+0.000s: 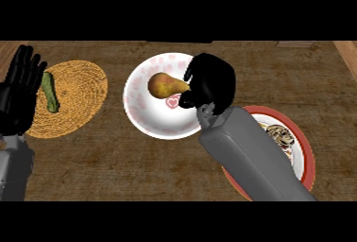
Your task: Pick the pear from the plate and place it in the bowl
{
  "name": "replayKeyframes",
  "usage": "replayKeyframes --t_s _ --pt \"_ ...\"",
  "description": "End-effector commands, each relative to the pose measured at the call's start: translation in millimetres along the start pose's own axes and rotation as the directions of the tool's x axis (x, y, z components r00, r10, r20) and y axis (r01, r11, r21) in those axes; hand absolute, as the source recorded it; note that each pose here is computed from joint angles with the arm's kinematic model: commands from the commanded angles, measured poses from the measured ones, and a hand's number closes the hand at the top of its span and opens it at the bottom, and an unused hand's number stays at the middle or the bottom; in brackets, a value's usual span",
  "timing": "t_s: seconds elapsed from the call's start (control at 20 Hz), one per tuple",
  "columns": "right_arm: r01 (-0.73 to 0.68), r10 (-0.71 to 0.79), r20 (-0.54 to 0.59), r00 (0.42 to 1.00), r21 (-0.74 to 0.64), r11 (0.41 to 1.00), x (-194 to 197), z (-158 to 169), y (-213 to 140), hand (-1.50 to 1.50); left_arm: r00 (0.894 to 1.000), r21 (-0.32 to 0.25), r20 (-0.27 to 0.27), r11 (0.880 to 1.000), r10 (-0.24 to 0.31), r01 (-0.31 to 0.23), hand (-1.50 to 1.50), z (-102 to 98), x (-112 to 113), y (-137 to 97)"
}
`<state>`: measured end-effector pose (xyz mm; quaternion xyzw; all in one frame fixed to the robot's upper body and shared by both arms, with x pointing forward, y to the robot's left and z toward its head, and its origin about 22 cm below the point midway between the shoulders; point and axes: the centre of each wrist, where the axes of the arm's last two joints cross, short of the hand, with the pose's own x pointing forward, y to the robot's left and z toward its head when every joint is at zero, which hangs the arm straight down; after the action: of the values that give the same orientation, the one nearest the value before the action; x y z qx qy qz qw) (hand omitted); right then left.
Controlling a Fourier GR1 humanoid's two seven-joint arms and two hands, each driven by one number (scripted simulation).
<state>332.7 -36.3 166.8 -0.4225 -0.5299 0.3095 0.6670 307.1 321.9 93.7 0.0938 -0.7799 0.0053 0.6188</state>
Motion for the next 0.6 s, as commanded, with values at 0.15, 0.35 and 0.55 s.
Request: replayKeyframes --t_s 0.15,0.35,0.55 --pt "0.267 -0.267 -0.192 0.944 -0.026 0.963 -22.0 -21.3 32.5 -1.50 1.000 -0.018 0.013 1.000 -0.005 0.005 0.00 5.9 -7.6 9.9" --pt "0.423 -0.434 -0.097 0.896 -0.110 0.899 -25.6 -32.9 32.9 -1.50 1.000 -0.011 0.006 1.000 -0.002 0.002 0.00 -1.6 -7.3 -15.6" --pt "0.493 -0.508 0.022 0.861 -0.275 0.825 -26.4 -21.9 46.9 -1.50 1.000 -0.010 -0.006 1.000 -0.007 0.007 0.00 10.8 -13.9 -3.9"
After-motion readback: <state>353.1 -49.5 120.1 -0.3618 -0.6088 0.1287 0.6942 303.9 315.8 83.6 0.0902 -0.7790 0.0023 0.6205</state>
